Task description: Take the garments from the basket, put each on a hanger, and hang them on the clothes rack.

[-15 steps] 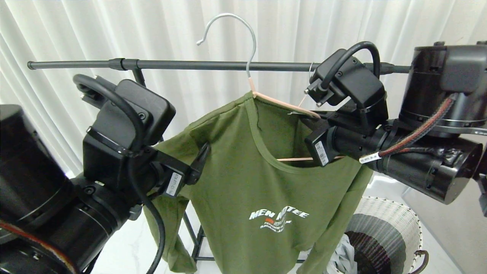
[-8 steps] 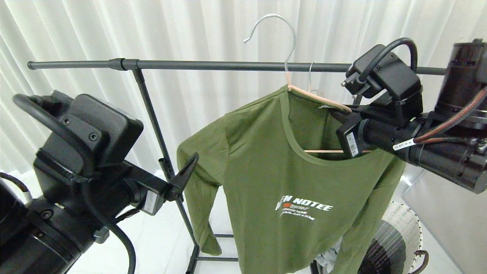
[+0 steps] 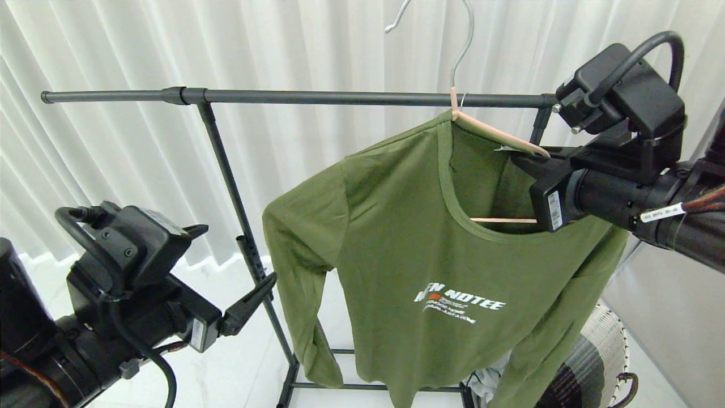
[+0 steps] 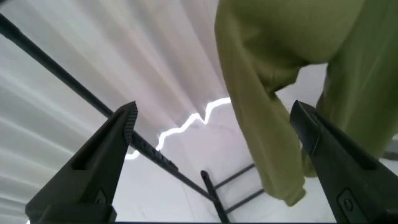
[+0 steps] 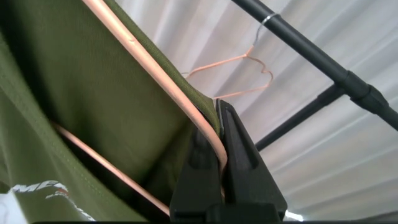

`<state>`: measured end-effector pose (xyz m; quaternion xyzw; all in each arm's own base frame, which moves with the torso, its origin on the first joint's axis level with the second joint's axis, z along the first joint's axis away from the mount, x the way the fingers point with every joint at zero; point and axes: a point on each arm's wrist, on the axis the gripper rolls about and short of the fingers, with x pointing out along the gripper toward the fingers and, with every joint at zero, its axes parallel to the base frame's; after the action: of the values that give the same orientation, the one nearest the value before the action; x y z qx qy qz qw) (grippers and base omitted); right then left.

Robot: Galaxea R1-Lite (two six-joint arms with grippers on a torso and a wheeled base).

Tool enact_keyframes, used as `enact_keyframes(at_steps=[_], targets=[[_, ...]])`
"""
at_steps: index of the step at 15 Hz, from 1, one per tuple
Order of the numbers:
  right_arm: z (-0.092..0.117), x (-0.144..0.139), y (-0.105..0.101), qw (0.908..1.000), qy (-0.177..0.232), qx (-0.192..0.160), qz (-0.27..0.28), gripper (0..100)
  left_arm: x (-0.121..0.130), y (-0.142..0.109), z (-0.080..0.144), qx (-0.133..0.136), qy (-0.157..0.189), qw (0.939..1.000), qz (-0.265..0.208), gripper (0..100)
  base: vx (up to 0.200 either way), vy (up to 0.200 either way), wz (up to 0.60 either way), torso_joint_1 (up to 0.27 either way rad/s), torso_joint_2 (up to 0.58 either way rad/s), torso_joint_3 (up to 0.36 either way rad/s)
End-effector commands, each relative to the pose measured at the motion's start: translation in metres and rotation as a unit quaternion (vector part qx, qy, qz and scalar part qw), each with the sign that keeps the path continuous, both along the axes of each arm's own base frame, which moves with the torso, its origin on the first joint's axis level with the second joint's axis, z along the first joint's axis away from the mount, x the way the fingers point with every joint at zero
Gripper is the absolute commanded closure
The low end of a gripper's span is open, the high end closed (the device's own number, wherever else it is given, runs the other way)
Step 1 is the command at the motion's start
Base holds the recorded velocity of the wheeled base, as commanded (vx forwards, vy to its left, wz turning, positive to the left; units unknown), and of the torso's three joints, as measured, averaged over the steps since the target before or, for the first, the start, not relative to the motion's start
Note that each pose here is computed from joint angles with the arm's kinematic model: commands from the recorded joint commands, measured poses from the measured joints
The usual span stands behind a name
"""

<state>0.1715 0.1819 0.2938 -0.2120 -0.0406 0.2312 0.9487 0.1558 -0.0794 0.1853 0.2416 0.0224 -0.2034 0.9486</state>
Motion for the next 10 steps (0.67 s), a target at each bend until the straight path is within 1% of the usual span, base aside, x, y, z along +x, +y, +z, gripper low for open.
enact_keyframes(at_steps=[1, 5, 6, 8, 10], targets=[[0.002, -0.006, 0.002, 0.9999, -0.002, 0.003, 0.012, 100, 0.008, 0.003, -0.005, 0.004, 0.014, 0.9998, 0.012, 0, 0.0, 0.0, 0.0, 0.0, 0.0, 0.0], [0.002, -0.011, 0.006, 0.9997, -0.003, 0.003, 0.025, 100, 0.014, 0.0, -0.007, 0.006, 0.023, 0.9997, 0.011, 0, 0.0, 0.0, 0.0, 0.0, 0.0, 0.0], [0.002, -0.011, 0.006, 0.9997, -0.002, 0.003, 0.025, 100, 0.014, 0.0, -0.008, 0.006, 0.024, 0.9996, 0.012, 100, 0.0, 0.0, 0.0, 0.0, 0.0, 0.0], [0.002, -0.011, 0.006, 0.9997, -0.002, 0.003, 0.023, 100, 0.015, 0.003, -0.009, 0.009, 0.026, 0.9994, 0.023, 100, 0.0, 0.0, 0.0, 0.0, 0.0, 0.0], [0.003, -0.006, 0.0, 1.0, -0.003, 0.004, 0.005, 100, 0.019, 0.026, -0.015, 0.014, 0.034, 0.9957, 0.085, 100, 0.0, 0.0, 0.0, 0.0, 0.0, 0.0]])
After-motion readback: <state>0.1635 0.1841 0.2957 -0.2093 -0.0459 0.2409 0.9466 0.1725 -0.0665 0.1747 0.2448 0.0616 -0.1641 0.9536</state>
